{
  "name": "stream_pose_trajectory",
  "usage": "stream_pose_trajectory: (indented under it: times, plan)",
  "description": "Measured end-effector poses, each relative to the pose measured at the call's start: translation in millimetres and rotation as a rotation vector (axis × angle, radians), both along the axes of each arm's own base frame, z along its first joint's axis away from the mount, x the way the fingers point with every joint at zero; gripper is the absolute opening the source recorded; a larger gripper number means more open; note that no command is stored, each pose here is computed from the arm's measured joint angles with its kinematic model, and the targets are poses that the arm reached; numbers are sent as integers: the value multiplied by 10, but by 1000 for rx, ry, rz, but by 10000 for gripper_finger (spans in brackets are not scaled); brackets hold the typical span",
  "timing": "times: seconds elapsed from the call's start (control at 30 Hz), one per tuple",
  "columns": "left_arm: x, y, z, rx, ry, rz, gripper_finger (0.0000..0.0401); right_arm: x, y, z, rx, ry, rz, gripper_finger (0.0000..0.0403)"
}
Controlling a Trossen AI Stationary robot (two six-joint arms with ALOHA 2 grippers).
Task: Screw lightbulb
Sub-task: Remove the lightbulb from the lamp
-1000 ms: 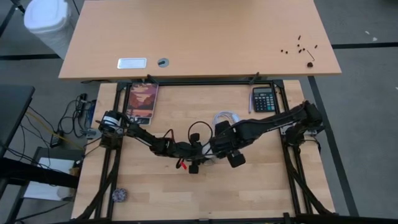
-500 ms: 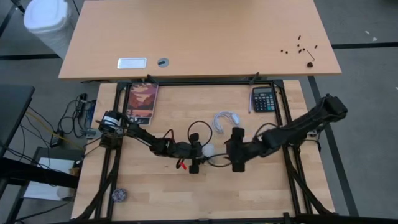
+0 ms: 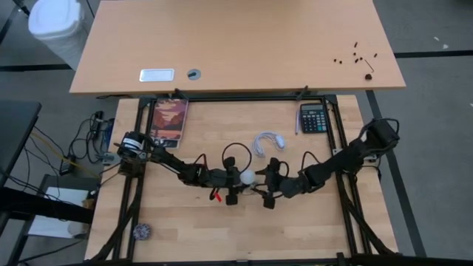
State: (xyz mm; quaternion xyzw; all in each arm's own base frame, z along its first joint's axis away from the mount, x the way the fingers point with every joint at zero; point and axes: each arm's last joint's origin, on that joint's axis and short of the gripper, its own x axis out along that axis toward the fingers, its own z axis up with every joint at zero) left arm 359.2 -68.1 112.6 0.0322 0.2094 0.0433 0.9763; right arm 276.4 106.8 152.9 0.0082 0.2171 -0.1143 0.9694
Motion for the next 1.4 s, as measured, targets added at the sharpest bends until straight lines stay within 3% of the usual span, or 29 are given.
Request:
stream_pose_trajectory:
  times: [0.13, 0.27, 0.5, 0.67, 0.87, 1.07, 1.4]
  plan:
    - [-1, 4, -2, -10, 0, 15, 193, 87, 30, -99, -56, -43, 16, 306]
    - [-2, 4, -4, -9, 2, 14, 193, 111, -3, -129, -106, -62, -60, 306]
    - [-3, 6, -6, -7, 7, 16, 193, 133, -100, -115, -134, -55, -88, 306]
    - [-6, 10, -12, -2, 16, 25, 193, 6, -156, -117, -156, -31, -132, 306]
    - [-8, 1, -12, 1, 18, 17, 193, -226, -208, -194, -147, -8, -328, 306]
    - [-8, 5, -12, 2, 18, 19, 193, -212, -139, -205, 6, 23, -138, 306]
    - [-9, 12, -13, 10, 17, 40, 193, -46, -105, -128, -4, -73, 5, 306]
